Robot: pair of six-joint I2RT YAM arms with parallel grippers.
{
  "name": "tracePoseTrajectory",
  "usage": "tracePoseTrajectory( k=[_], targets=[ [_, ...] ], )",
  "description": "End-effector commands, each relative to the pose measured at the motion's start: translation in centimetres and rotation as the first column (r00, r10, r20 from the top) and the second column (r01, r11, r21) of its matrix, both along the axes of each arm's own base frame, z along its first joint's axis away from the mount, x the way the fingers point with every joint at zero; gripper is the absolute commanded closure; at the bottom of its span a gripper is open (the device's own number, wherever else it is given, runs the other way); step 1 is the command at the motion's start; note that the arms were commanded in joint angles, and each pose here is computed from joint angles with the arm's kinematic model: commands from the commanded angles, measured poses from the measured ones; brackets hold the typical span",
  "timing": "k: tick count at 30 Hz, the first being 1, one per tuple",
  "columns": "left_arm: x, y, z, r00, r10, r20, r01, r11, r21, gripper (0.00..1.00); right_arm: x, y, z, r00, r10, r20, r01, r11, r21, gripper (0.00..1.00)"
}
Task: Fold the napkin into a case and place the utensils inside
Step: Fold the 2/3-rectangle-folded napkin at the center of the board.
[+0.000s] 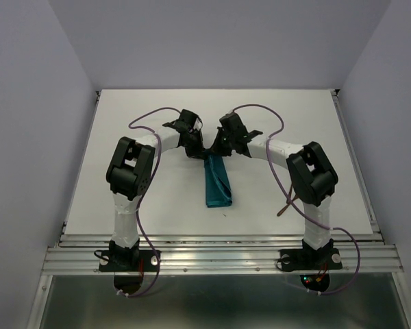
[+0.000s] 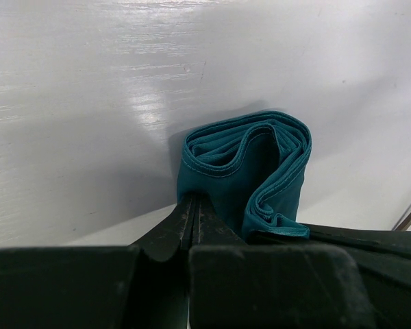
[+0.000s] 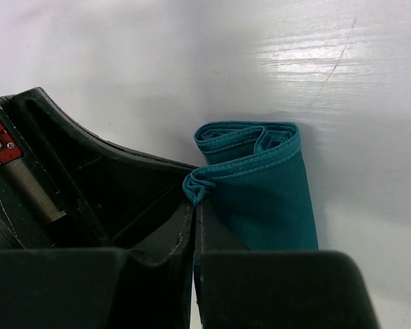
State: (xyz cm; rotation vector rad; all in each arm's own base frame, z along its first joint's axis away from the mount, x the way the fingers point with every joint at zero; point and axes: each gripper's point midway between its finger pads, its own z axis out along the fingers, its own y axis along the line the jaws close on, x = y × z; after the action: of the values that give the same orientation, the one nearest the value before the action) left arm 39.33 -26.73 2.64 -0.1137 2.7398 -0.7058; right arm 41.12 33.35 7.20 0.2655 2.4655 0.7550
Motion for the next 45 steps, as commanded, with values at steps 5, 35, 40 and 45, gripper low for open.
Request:
tracePoseTrajectory(
  k=[5,35,40,45],
  targets=[
    [-1.9,0.8,-2.3,0.998,-0.009,-0.070,0.013,0.998,0.059,1.00,1.3,1.0,0.0,1.000,-0.013,0.025,0.014,1.000,-0.004,0.99],
    [-4.5,4.0,6.0,0.996,0.067,0.057,-0.072,0.993,0.092,0.38,0.6,-0.8,-6.8,0.991,-0.107,-0.084,0.095,0.986,-0.138,0.99],
    [-7.2,2.3,6.6,1.000,0.015,0.026,-0.014,0.999,-0.037,0.14,0.6,-0.6,-6.8,0.991,-0.102,-0.086,0.090,0.987,-0.134,0.99],
    [-10.0,1.2,5.9,0.998,-0.054,-0.011,0.052,0.992,-0.112,0.12,0.9,-0.3,-6.6,0.993,-0.091,-0.080,0.080,0.989,-0.127,0.99]
  ],
)
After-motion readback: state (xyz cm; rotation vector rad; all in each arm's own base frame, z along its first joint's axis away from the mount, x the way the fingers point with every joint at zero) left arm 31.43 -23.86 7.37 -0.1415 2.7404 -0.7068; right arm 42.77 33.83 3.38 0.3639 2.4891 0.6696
